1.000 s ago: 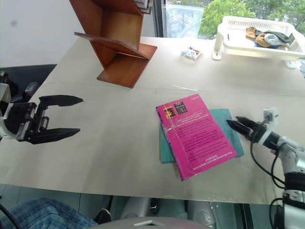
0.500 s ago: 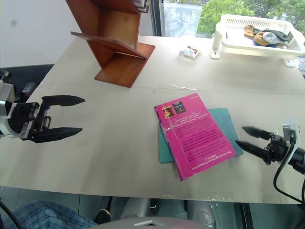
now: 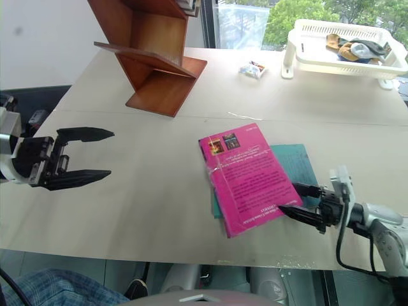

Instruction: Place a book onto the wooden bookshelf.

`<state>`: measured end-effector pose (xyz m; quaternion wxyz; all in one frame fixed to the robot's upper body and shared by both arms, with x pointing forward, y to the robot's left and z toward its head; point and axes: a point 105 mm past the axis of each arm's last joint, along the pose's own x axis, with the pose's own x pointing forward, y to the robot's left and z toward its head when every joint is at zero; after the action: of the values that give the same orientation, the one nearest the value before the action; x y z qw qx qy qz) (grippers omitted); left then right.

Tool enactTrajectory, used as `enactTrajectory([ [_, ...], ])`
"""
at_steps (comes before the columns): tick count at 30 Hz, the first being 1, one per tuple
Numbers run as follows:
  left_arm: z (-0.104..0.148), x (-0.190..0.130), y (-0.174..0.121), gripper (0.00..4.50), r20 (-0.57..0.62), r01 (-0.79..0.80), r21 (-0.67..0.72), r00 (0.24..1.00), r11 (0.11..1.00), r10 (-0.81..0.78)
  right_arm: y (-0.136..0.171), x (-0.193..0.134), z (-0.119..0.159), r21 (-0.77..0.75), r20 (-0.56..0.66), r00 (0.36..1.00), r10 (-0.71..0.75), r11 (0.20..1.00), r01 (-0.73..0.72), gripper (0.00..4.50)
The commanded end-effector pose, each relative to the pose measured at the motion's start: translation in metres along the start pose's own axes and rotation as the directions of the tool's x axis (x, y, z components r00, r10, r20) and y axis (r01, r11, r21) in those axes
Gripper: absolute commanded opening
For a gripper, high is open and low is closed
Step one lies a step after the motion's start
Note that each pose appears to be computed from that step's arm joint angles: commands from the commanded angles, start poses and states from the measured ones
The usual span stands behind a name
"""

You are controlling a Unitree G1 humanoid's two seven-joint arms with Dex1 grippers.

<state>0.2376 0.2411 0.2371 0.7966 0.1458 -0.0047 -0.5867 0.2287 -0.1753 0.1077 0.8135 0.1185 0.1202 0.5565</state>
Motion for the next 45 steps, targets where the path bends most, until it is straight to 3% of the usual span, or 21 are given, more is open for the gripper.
enactTrajectory([
  [1, 0.005, -0.003, 0.001, 4.43, 0.006, -0.020, 0.032, 1.000, 0.999, 0.020, 0.010, 0.013, 0.000, 0.012, 0.000, 0.999, 0.051, 0.999, -0.051, 4.42],
  [19, 0.003, -0.006, 0.003, 4.43, 0.004, -0.041, 0.028, 0.999, 0.999, 0.041, 0.019, 0.022, -0.010, 0.049, 0.009, 0.997, 0.075, 0.996, -0.075, 4.42],
  [26, -0.006, -0.006, 0.005, 4.43, -0.001, -0.063, -0.014, 0.998, 0.998, 0.063, 0.002, -0.010, -0.002, -0.041, -0.006, 1.000, -0.026, 0.999, 0.025, 4.42],
  [35, -0.034, 0.004, 0.006, 4.43, -0.039, -0.099, -0.157, 0.995, 0.983, 0.094, -0.006, -0.093, 0.035, -0.210, -0.049, 0.980, -0.193, 0.961, 0.179, 4.42],
  [42, -0.059, 0.053, -0.015, 4.43, 0.066, 0.011, -0.415, 0.998, 0.910, 0.018, 0.035, -0.116, 0.097, -0.367, -0.088, 0.981, -0.171, 0.921, 0.127, 4.42],
  [45, -0.064, 0.073, -0.014, 4.43, 0.119, 0.046, -0.537, 0.993, 0.842, 0.022, 0.048, -0.115, 0.125, -0.401, 0.003, 0.989, -0.145, 0.906, 0.134, 4.42],
])
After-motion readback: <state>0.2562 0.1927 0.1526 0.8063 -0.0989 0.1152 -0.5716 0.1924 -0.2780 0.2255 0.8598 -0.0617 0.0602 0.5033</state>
